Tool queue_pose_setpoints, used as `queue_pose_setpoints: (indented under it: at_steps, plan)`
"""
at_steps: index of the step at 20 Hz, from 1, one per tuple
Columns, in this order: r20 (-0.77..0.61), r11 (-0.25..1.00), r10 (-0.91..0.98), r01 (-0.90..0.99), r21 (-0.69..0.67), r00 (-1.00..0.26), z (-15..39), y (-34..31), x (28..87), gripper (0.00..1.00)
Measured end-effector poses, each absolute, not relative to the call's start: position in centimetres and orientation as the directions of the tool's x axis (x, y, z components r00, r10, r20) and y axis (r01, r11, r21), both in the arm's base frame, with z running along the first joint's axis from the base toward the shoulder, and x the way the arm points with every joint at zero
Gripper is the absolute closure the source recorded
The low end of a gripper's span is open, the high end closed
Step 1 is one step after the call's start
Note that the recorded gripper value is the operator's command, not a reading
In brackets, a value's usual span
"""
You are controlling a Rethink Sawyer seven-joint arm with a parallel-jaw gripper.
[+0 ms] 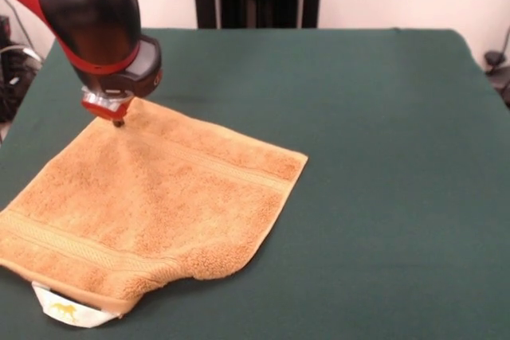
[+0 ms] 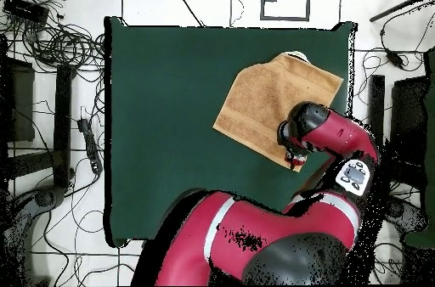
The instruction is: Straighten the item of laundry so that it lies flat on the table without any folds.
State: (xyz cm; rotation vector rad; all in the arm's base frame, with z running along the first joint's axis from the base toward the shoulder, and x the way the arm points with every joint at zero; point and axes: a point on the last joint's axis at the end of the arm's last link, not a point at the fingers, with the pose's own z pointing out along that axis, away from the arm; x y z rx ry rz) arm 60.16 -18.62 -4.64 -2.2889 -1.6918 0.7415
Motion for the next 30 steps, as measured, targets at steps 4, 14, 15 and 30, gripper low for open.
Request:
queue_pose_setpoints:
  at_steps: [4,14,15,30]
  plan:
    - [-0.271,-0.327,0.937,0.831,-0.45,0.222,-4.6,-19.0,59.6,0.0]
    - [-0.277,-0.325,0.937,0.821,-0.468,0.213,-4.7,-19.6,58.1,0.0]
    - [-0.278,-0.325,0.937,0.823,-0.466,0.213,-4.7,-19.6,58.0,0.0]
    - [-0.275,-0.309,0.941,0.841,-0.445,0.2,-4.5,-19.6,57.1,0.0]
